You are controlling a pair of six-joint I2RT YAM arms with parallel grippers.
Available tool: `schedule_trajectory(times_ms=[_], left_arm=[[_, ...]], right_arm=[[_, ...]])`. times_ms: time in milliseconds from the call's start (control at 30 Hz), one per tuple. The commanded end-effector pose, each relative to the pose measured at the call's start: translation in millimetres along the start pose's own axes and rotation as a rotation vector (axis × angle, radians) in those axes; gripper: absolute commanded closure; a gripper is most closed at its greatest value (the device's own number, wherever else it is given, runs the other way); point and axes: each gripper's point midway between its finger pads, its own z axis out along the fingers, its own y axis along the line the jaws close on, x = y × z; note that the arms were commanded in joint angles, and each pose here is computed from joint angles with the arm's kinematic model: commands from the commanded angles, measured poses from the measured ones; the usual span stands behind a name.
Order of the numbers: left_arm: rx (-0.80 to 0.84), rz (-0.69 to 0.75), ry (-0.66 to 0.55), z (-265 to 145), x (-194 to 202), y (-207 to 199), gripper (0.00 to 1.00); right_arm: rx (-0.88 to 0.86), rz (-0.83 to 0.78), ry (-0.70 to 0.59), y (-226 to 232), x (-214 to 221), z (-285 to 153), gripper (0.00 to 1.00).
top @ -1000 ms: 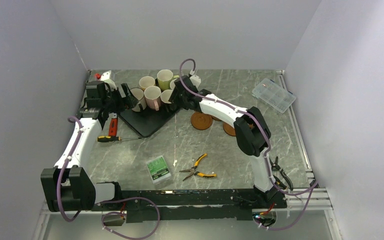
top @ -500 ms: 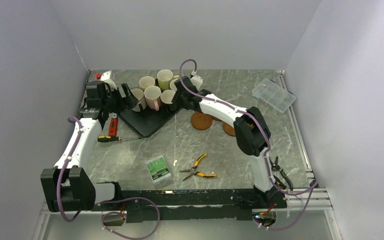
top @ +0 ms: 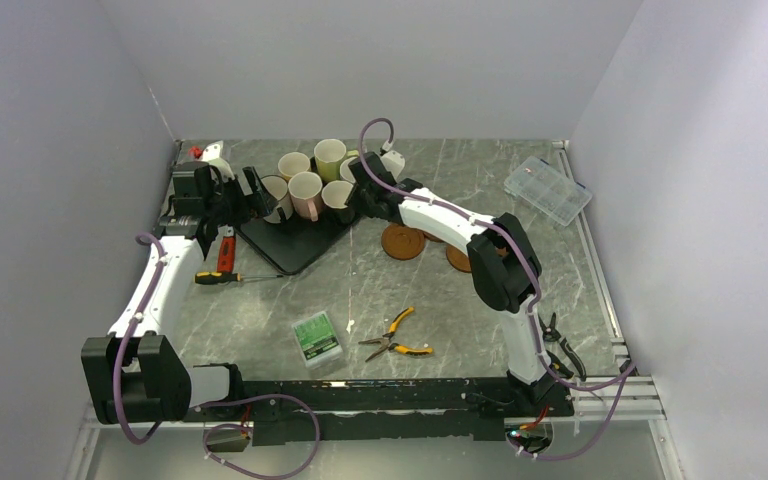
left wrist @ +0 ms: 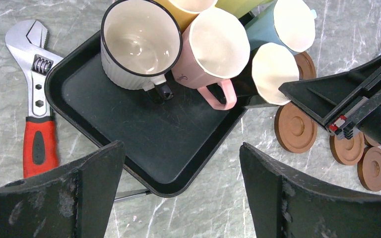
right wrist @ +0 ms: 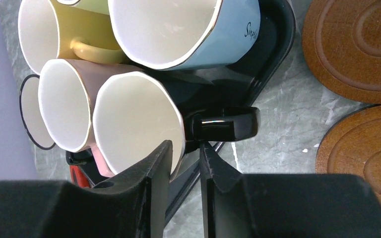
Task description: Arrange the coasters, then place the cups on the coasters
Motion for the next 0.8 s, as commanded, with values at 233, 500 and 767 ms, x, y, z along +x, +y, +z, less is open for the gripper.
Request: schedule_trajectory(times_ms=[233,500,767], left_arm=[[0.031,0.014,-0.027,-7,-6,-10,0.09],[0.038,0.014,-0.029,-8,-7,-12,0.09],[0.031,0.020,-0.032,-9,-7,-11,0.09]], right_arm=[[-0.010,-0.001,0.010,5,1,-2,0.77],[-0.027,-0.008,-0.005,7,-4,-13,0.90],[-0.117,-0.016,-0.026,26,-15,-32,1.00]])
